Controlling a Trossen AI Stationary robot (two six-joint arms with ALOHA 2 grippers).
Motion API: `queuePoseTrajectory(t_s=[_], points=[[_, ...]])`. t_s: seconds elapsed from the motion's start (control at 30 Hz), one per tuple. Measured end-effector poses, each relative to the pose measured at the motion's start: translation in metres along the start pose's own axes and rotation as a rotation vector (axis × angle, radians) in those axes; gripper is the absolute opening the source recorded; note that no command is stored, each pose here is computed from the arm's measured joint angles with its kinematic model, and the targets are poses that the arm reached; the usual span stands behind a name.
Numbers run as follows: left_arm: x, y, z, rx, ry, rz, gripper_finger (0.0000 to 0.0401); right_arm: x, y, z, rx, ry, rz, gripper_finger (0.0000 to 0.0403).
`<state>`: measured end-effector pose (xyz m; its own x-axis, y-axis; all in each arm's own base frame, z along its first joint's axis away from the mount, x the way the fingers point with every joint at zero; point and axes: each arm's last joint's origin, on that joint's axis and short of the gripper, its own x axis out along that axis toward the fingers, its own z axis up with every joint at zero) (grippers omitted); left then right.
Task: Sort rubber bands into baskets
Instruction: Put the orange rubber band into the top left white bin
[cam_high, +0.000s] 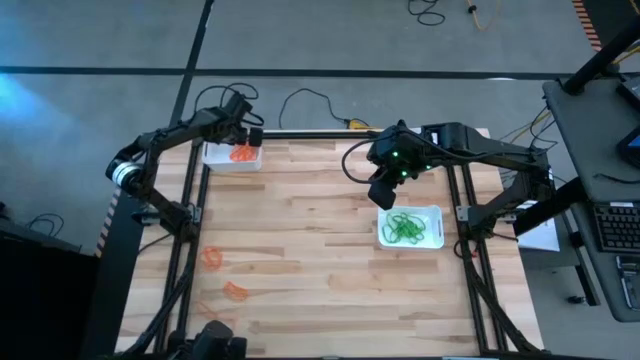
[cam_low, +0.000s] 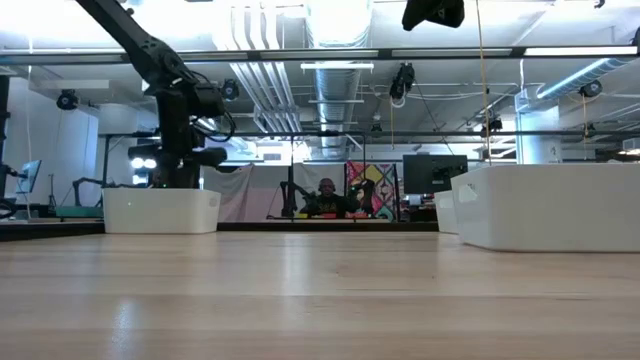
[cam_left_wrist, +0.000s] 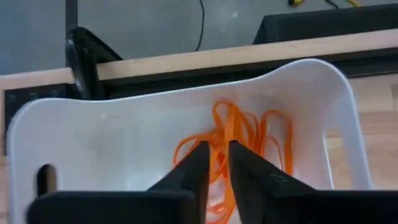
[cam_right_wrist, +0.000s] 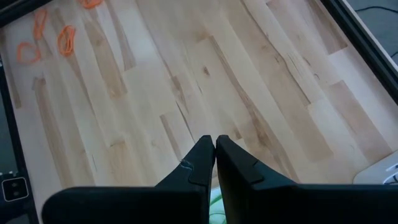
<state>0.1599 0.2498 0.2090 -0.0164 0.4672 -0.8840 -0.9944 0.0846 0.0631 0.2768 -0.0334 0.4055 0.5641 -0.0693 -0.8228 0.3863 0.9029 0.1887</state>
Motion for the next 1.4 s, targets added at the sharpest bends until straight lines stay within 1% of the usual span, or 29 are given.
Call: queuePoseTrajectory(t_s=[0.13,0.23,0.33,0.43,0.5,0.6,0.73,0.83,0.9,1.0,1.07,1.13,1.3,1.4], points=[[-0.017,0.003,0.003,0.05,0.048,-0.011,0.0092,0.0,0.0,0.0,0.0,0.0,0.0,0.0013],[-0.04,0.0,-0.001,0.14,0.13,-0.131,0.0128,0.0,0.0,0.0,0.0,0.0,0.0,0.0013],[-0.074,-0.01,-0.02,0.256,0.178,-0.29,0.0153,0.0,0.0,0.0,0.0,0.0,0.0,0.0013],[-0.111,-0.02,-0.051,0.385,0.175,-0.403,0.0166,0.0,0.0,0.0,0.0,0.0,0.0,0.0013],[-0.135,-0.026,-0.078,0.473,0.177,-0.465,0.0169,0.0,0.0,0.0,0.0,0.0,0.0,0.0013],[-0.164,-0.031,-0.121,0.549,0.196,-0.561,0.0169,0.0,0.0,0.0,0.0,0.0,0.0,0.0013],[-0.193,-0.029,-0.176,0.615,0.269,-0.67,0.0169,0.0,0.0,0.0,0.0,0.0,0.0,0.0013],[-0.207,-0.024,-0.218,0.698,0.341,-0.698,0.0168,0.0,0.0,0.0,0.0,0.0,0.0,0.0013],[-0.215,-0.019,-0.243,0.759,0.349,-0.693,0.0168,0.0,0.0,0.0,0.0,0.0,0.0,0.0013],[-0.22,-0.009,-0.281,0.873,0.319,-0.704,0.0168,0.0,0.0,0.0,0.0,0.0,0.0,0.0013],[-0.219,-0.002,-0.3,0.908,0.322,-0.698,0.0168,0.0,0.0,0.0,0.0,0.0,0.0,0.0013],[-0.213,0.005,-0.314,0.887,0.355,-0.665,0.0168,0.0,0.0,0.0,0.0,0.0,0.0,0.0013],[-0.187,0.014,-0.335,0.756,0.41,-0.613,0.0158,0.0,0.0,0.0,0.0,0.0,0.0,0.0013],[-0.172,0.011,-0.343,0.701,0.429,-0.63,0.0145,0.0,0.0,0.0,0.0,0.0,0.0,0.0013]])
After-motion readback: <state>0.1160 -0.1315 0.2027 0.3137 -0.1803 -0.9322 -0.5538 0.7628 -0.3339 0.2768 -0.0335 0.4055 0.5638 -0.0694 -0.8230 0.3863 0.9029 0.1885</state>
